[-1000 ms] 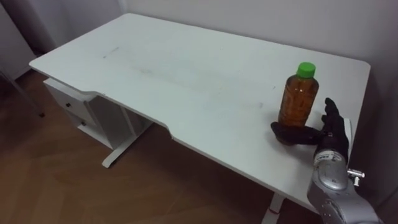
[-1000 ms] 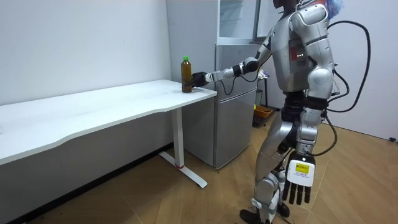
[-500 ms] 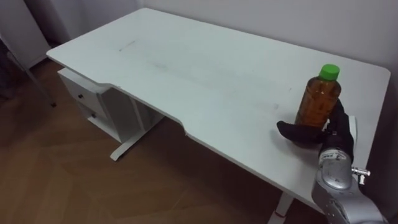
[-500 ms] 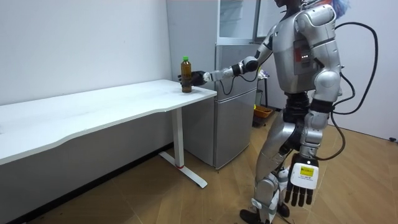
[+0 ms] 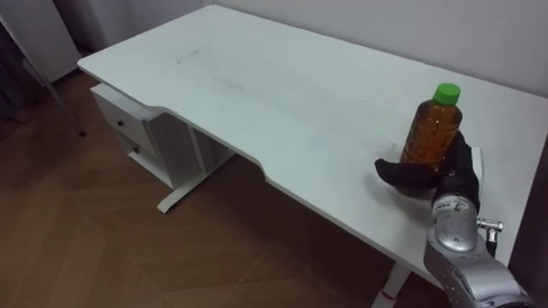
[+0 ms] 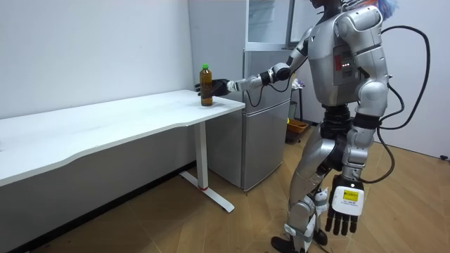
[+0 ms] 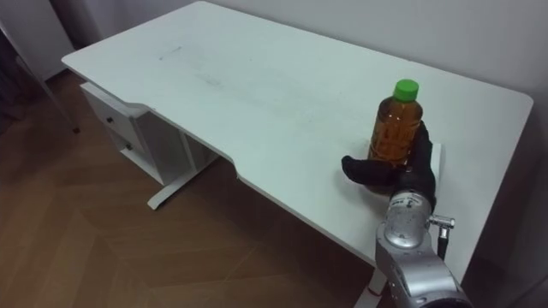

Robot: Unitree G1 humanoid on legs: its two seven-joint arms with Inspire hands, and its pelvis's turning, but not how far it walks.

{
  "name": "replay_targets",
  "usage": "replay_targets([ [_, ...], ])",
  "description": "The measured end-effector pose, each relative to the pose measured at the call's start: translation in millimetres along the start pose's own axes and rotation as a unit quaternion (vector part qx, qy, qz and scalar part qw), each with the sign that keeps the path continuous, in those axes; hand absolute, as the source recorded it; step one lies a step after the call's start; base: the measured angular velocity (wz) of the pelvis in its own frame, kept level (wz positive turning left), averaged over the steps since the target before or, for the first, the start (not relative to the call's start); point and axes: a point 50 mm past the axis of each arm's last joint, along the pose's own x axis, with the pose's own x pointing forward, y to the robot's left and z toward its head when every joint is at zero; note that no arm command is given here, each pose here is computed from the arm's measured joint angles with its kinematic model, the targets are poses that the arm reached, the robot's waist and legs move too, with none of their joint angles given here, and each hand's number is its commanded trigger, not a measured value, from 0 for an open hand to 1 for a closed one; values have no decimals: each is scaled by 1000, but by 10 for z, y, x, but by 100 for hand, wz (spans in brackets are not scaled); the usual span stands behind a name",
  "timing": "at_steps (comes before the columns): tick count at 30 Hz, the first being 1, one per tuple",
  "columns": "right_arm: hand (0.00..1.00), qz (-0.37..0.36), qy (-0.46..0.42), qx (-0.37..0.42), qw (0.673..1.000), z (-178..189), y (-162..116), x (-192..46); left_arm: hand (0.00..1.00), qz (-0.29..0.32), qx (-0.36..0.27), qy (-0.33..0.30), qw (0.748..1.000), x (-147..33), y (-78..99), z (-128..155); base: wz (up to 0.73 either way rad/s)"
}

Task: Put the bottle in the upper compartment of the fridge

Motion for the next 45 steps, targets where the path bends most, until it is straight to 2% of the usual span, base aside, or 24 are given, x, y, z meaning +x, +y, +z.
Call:
replay_targets([
  [16, 100, 51, 53, 59, 996, -74, -131, 101, 0, -2, -5, -17, 1000, -6, 37, 62, 0],
  [26, 100, 95, 86, 81, 988, -105, -182, 126, 0, -3, -36, 0, 999, -51, 102, -127, 2],
  [35, 100, 193, -43, 110, 974, 561, 22, 16, 0, 30, -49, 44, 997, -110, 255, -440, -10],
  [38, 100, 221, -73, 113, 966, 660, 40, -73, 0, 44, -59, 58, 996, -143, 317, -542, -7],
  [45, 100, 260, -115, 81, 955, 754, 23, -237, 0, 62, -35, 56, 996, -155, 405, -535, -9],
])
